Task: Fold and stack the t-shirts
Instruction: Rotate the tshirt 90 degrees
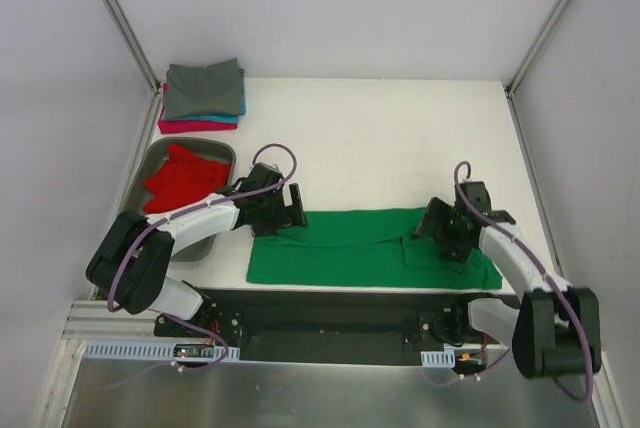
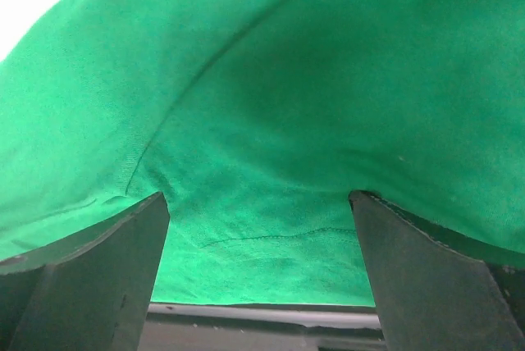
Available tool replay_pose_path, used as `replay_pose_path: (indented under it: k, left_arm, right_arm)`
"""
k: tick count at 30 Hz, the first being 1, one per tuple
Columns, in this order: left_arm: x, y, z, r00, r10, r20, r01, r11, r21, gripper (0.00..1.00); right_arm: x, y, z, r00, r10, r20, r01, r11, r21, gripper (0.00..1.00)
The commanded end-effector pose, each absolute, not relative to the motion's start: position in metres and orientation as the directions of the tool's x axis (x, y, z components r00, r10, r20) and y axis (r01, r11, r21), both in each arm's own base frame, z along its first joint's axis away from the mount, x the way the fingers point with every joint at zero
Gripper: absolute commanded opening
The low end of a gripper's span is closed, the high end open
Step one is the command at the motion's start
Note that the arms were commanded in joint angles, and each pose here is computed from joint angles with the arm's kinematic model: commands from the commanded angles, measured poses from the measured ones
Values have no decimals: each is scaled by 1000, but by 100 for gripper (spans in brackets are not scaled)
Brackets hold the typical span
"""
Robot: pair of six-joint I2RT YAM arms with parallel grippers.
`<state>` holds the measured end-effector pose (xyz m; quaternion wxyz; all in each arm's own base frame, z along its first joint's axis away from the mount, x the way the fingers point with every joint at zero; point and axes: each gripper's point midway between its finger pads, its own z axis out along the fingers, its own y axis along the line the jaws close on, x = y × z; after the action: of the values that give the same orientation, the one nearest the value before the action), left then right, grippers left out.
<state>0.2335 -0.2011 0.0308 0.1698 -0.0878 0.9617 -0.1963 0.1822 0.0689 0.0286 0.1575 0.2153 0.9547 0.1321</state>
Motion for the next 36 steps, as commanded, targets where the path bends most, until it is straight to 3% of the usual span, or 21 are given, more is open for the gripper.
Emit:
replay_pose_path:
  k: [1, 12, 17, 22, 28, 36]
  left_arm:
    - [200, -177, 6, -949, -239, -207, -171, 939, -299, 99]
    - [172, -194, 1, -897, -374, -234, -301, 907, -296, 99]
    - [149, -210, -17, -906, -379, -189, -329, 911, -247, 99]
    - [143, -243, -18, -909, -372, -185, -322, 913, -252, 99]
    - [154, -293, -10, -919, -350, -184, -285, 909, -306, 99]
    - [142, -304, -10, -916, -378, -131, -322, 891, -321, 99]
  right_arm:
    - [240, 47, 22, -823, 468, -323, 397, 879, 263, 96]
    - [389, 88, 23, -911, 358, -206, 281, 902, 327, 96]
    - [449, 145, 39, -953, 241, -187, 168, 927, 337, 96]
    - [479, 212, 9, -970, 219, -110, 156, 898, 411, 96]
    - [547, 267, 15, -911, 339, -234, 143, 793, 592, 96]
    - [606, 260, 25, -789, 458, -410, 141, 784, 604, 96]
